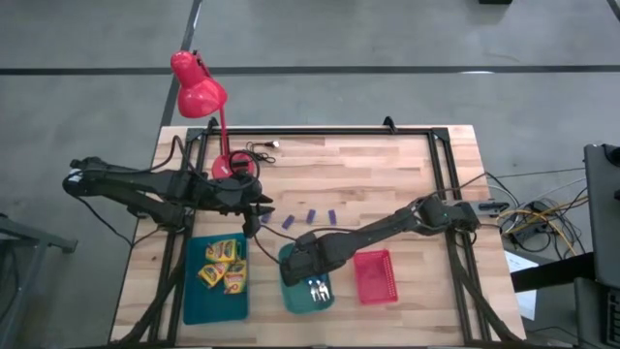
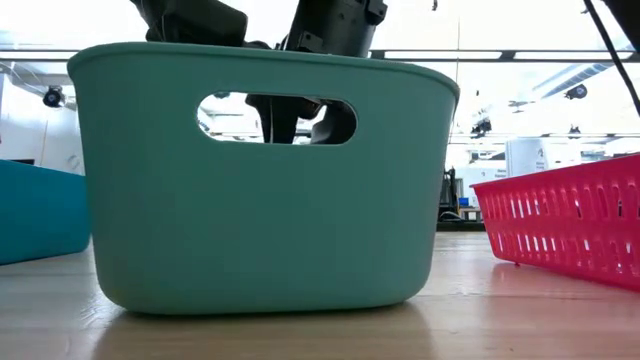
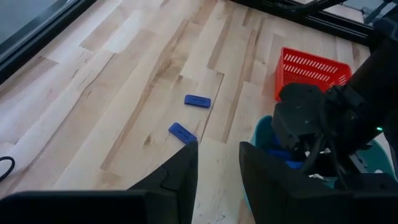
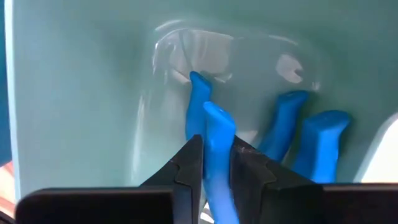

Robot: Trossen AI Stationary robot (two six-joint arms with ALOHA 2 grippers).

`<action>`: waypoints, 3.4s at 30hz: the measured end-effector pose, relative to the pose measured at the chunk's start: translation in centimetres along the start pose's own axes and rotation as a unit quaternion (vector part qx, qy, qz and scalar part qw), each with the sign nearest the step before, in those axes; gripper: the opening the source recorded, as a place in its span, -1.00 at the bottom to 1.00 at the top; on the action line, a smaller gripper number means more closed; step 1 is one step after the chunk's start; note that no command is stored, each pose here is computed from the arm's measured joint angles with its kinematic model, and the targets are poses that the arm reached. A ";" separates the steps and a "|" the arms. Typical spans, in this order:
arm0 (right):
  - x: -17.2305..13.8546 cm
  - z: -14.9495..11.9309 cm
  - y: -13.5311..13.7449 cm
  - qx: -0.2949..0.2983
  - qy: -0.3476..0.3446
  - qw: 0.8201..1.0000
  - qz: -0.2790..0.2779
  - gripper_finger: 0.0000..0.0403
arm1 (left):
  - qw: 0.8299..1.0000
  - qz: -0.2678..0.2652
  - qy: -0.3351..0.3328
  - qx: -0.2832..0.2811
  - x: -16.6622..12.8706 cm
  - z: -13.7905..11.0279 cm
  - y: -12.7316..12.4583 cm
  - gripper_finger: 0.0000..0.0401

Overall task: Pick & Place School Supplies
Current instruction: Put the blue ticket punch into the green bin, then put the purple eraser into the red bin

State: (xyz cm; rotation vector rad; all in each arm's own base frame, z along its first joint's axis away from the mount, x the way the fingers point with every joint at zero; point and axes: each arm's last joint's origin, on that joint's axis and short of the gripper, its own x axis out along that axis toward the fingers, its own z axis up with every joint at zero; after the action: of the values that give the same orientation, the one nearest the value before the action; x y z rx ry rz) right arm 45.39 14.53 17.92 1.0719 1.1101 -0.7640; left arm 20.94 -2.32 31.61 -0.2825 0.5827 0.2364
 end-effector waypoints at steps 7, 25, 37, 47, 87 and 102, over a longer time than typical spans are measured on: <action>0.0 0.3 0.0 0.001 -0.002 1.000 0.002 -0.67 | 1.000 -0.002 0.001 0.000 0.0 0.0 0.0 -0.39; -0.8 1.1 0.3 -0.004 -0.010 1.000 0.020 -0.50 | 1.000 -0.001 0.001 0.000 0.0 0.0 0.0 -0.39; -4.0 1.6 -0.4 -0.028 -0.066 0.997 0.005 -0.45 | 1.000 -0.001 0.001 0.000 0.0 0.0 0.0 -0.39; -8.5 2.0 -2.2 -0.038 -0.110 0.992 -0.045 -0.46 | 1.000 0.001 0.001 0.000 0.0 0.0 0.0 -0.39; -9.1 12.4 -12.3 -0.042 -0.078 0.996 -0.019 -0.46 | 1.000 -0.001 0.001 0.000 0.0 0.0 0.0 -0.39; -6.1 15.0 -14.0 -0.009 -0.083 0.996 0.030 -0.20 | 1.000 -0.001 0.001 0.000 0.0 0.0 0.0 -0.39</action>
State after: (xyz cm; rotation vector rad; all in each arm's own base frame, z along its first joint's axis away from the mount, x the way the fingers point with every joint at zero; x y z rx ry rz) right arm 35.79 -4.40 20.86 1.0037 0.9378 -0.7802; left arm 20.94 -2.33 31.60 -0.2826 0.5844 0.2342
